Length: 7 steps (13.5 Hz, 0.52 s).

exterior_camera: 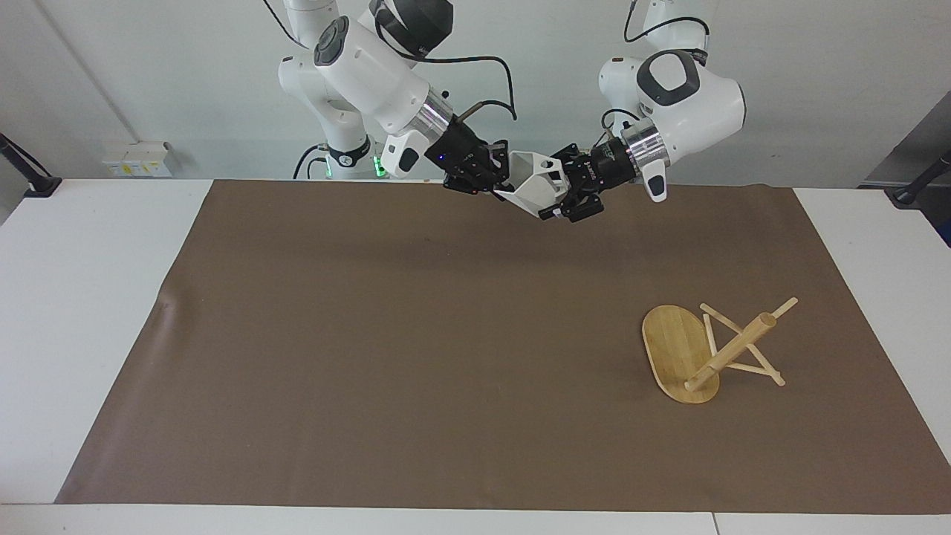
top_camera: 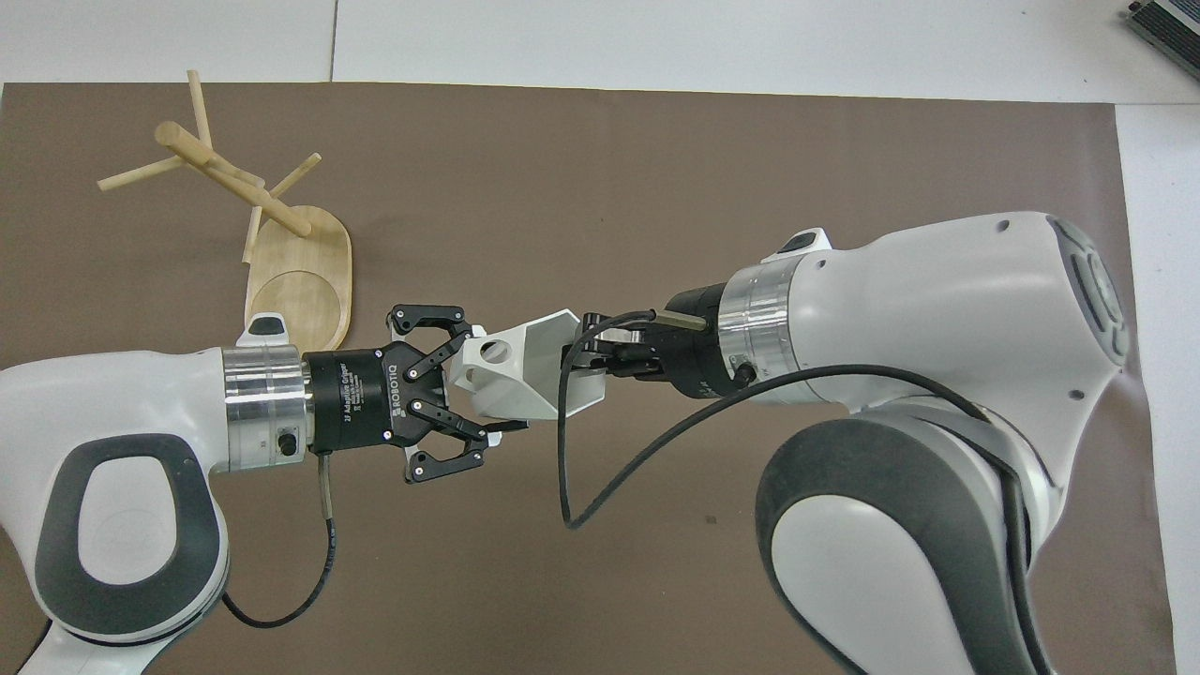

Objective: Hang cup on rack
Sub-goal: 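Grasp the cup with the left gripper, then open the right gripper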

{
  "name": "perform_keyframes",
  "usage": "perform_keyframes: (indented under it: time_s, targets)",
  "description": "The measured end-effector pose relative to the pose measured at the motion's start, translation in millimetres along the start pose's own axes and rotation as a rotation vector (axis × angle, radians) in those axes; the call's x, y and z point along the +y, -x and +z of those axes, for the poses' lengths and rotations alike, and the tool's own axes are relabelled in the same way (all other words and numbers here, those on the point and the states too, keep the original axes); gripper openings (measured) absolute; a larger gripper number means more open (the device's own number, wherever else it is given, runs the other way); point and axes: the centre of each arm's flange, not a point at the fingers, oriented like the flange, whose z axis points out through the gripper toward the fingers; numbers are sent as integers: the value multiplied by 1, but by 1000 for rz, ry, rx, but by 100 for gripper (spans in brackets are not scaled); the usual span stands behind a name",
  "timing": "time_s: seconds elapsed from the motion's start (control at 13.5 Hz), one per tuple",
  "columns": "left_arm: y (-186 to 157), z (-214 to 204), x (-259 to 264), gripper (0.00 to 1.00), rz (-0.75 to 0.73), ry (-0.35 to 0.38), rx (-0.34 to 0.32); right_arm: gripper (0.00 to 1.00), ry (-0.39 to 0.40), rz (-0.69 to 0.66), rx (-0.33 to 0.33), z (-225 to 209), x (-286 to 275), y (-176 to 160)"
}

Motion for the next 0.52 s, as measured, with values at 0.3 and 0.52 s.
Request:
perform_keyframes:
  time_s: [0.3,0.52]
  targets:
    - [-2,-1,1,73,-12,2,-1,44,0,0,0,0,0,0]
    - [-3,-3,3,73,-16,5,0,78,0,-1,1,0,0,0]
